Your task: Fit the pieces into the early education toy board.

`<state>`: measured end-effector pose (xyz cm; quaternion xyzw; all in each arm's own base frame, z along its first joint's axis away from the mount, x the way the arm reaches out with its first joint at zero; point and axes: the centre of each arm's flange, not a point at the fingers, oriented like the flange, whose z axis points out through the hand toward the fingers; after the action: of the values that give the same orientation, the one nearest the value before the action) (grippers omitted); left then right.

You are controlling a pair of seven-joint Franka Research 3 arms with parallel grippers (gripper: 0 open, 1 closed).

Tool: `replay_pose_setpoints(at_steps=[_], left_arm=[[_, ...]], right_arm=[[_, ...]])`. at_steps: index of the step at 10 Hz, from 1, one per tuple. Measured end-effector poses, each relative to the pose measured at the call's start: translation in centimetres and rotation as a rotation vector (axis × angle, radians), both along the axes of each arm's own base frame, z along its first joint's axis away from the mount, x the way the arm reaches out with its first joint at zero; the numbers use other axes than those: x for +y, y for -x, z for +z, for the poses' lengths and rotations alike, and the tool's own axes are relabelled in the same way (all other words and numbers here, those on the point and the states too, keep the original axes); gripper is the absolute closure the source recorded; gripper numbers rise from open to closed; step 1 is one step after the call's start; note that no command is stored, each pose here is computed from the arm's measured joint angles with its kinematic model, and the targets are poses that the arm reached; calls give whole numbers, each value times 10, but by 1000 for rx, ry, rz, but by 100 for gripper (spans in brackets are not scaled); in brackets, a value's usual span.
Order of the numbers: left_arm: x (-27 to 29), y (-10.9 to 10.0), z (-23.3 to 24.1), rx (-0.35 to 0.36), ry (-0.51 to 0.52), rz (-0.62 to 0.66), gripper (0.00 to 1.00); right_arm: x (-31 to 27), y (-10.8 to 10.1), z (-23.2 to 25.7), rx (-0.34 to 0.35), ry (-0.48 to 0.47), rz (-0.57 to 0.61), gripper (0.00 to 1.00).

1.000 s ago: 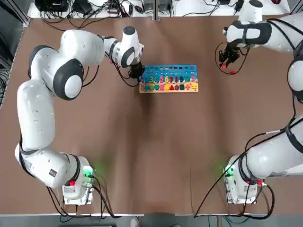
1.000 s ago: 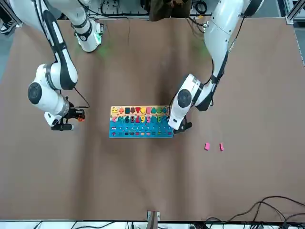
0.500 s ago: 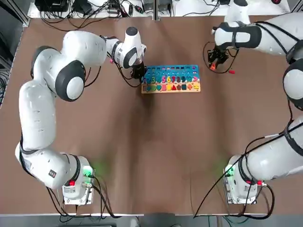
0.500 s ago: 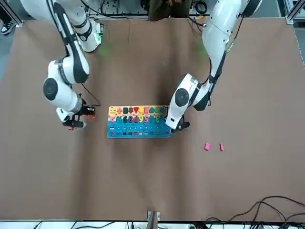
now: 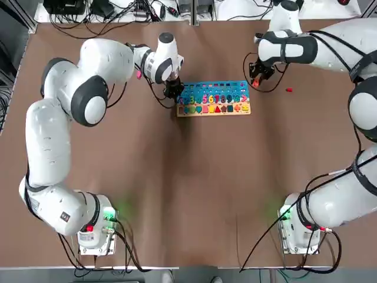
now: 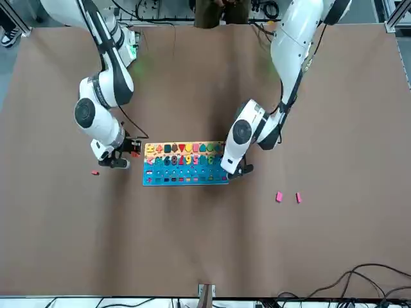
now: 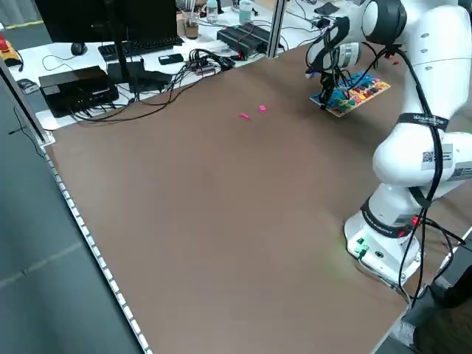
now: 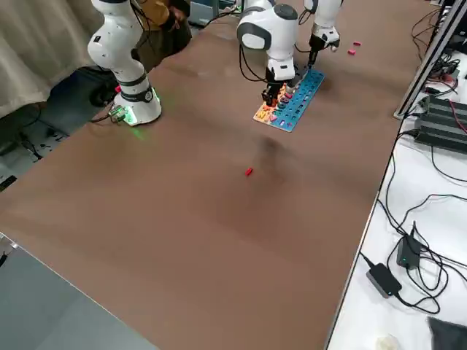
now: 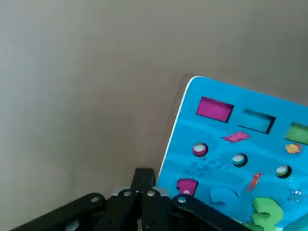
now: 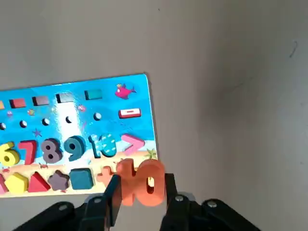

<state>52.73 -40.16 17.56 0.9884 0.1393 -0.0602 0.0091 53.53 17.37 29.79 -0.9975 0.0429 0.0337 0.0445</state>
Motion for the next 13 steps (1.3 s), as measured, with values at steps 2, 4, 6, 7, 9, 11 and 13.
replay_pose_setpoints(at_steps=[2, 4, 6, 7, 9, 11, 13], left_arm=[[15, -5, 0, 64, -31, -23, 96], [45, -22, 25, 103, -51, -40, 92], [75, -44, 82, 73, -38, -46, 88], [91, -54, 107, 47, -26, -48, 87], [129, -77, 142, 2, -5, -47, 85], [166, -104, 171, -34, 5, -63, 69], [226, -135, 199, -86, 23, -88, 44]], right_arm=[[8, 0, -5, -24, -13, -1, 60], [24, 5, -19, -32, -25, 9, 60], [39, 9, -36, -36, -25, 28, 60], [46, 11, -45, -39, -24, 39, 60], [59, 16, -63, -47, -24, 59, 60], [68, 19, -76, -50, -26, 71, 60], [68, 18, -86, -59, -26, 69, 60]])
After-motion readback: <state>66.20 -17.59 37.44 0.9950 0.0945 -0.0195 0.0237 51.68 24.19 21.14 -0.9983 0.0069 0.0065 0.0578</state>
